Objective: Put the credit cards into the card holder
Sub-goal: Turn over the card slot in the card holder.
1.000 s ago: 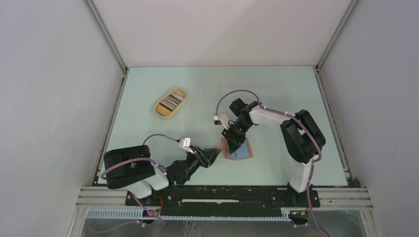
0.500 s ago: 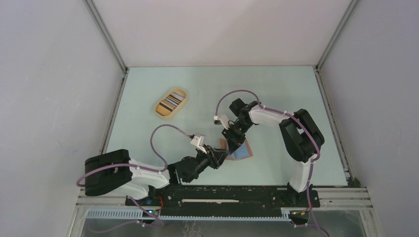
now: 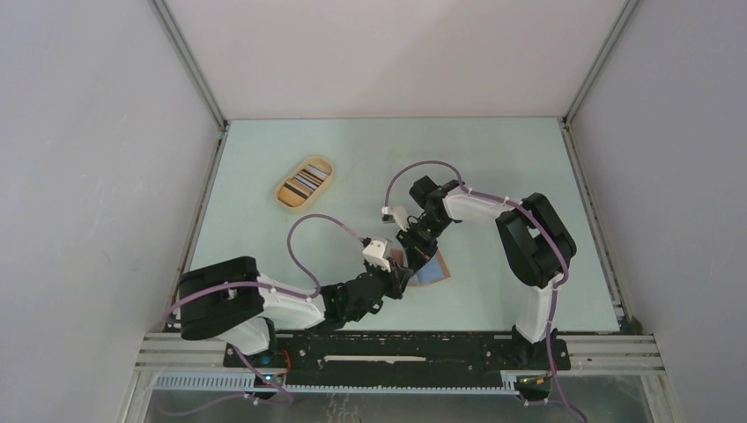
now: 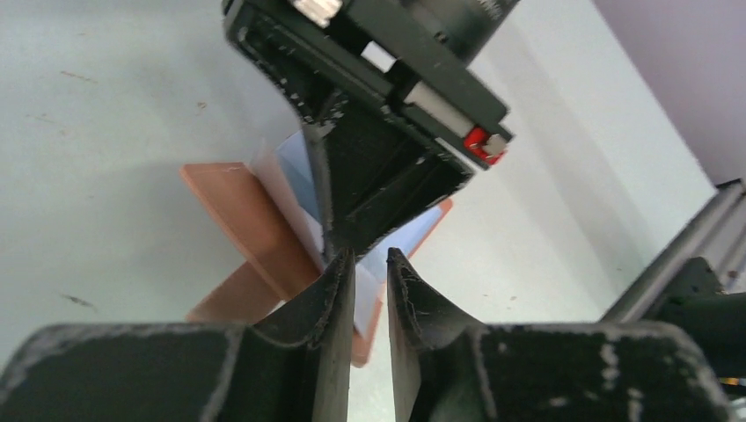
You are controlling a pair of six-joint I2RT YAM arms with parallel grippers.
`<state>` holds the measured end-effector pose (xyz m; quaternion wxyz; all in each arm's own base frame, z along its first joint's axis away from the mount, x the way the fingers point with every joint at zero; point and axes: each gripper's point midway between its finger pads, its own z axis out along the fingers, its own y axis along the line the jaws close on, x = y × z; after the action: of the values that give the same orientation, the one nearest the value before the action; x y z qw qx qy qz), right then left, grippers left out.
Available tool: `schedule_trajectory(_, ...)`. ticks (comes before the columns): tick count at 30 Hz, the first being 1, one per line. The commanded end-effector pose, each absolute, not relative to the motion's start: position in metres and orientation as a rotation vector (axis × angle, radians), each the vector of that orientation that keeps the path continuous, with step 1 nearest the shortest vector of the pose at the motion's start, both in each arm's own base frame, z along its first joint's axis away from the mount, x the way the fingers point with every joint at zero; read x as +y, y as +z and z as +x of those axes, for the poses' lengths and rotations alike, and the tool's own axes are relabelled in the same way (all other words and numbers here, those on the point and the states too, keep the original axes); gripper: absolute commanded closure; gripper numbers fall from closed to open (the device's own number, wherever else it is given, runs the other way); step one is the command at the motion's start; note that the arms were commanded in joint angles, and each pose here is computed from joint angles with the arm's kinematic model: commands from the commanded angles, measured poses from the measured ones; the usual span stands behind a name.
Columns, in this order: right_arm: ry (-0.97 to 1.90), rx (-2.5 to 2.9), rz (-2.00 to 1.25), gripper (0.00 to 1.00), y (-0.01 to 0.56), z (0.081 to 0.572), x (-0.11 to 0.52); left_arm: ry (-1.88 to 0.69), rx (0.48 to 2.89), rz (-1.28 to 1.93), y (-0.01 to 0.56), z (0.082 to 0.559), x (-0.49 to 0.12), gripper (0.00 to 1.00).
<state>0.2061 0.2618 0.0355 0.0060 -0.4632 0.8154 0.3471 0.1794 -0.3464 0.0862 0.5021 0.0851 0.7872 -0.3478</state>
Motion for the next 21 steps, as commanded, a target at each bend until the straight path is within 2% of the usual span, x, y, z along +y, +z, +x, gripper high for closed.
schedule_trajectory(1, 1.119, 2.522, -1.435, 0.86, 0.046, 0.213, 0.268, -0.715, 1.913, 0.147, 0.08, 0.197, -0.339, 0.76)
schedule_trajectory(6, 1.132, 2.513, -1.411, 0.84, 0.051, 0.217, 0.266, -0.67, 1.962, 0.077, 0.06, 0.205, -0.327, 0.78)
schedule_trajectory(14, 1.057, 2.542, -1.365, 0.82, 0.047, 0.229, 0.256, -0.593, 2.015, -0.035, 0.042, 0.211, -0.305, 0.88)
schedule_trajectory(21, 0.918, 2.623, -1.303, 0.81, 0.031, 0.243, 0.24, -0.559, 2.06, -0.018, 0.033, 0.214, -0.307, 0.89)
